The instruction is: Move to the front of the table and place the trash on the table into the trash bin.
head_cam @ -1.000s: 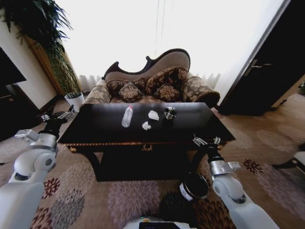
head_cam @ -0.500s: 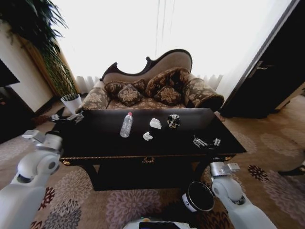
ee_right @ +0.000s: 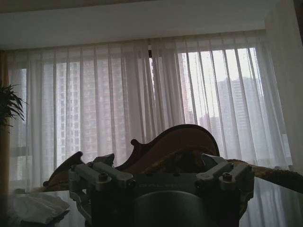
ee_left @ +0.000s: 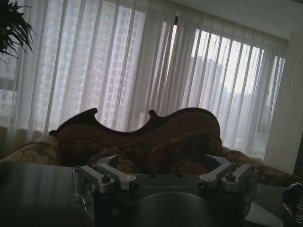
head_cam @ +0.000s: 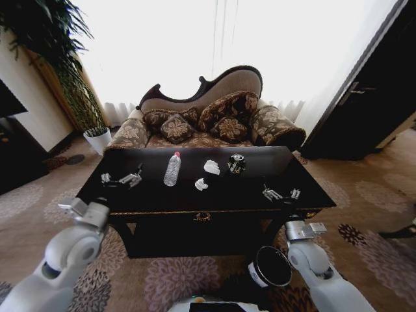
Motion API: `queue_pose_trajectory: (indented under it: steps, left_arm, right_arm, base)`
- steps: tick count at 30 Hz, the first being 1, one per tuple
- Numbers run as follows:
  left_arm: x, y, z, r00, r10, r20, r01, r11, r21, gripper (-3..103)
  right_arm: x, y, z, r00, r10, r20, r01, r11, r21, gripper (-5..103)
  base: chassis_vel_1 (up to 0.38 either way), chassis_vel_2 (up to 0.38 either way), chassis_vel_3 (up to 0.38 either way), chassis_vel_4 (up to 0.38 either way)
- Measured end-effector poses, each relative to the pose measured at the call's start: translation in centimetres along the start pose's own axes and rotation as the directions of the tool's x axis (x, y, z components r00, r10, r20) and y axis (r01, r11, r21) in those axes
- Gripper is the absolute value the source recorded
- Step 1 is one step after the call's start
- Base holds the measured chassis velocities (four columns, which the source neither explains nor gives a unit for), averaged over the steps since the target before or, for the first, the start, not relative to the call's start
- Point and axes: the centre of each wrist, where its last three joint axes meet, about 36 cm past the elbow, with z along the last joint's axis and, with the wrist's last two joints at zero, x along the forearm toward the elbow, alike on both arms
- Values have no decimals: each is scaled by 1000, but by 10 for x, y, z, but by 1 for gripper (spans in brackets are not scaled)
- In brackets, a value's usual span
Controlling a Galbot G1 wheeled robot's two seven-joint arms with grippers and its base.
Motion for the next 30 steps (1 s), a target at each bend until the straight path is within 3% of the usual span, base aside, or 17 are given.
queue_pose_trajectory:
  steps: [8,10,20,30]
  left_arm:
    - [-9,-9,25,996,26,-79,-23,999,38,100]
    - [-18,-1,31,994,26,-104,-25,1000,9,100]
    - [-38,19,47,987,18,-160,-24,999,-38,100]
    - [-47,22,50,988,56,-146,-72,992,-108,100]
  right_arm:
    - [1,1,-1,1000,0,5,0,1000,-5,100]
    - [2,0,-1,1000,-4,6,4,1000,-2,100]
    - [1,-1,2,1000,-8,4,8,1000,-1,100]
    - [0,-1,3,1000,-13,7,13,1000,-3,100]
  base:
    - [0,0,0,0]
    - [0,0,0,0]
    - [0,0,0,0]
    - [0,0,0,0]
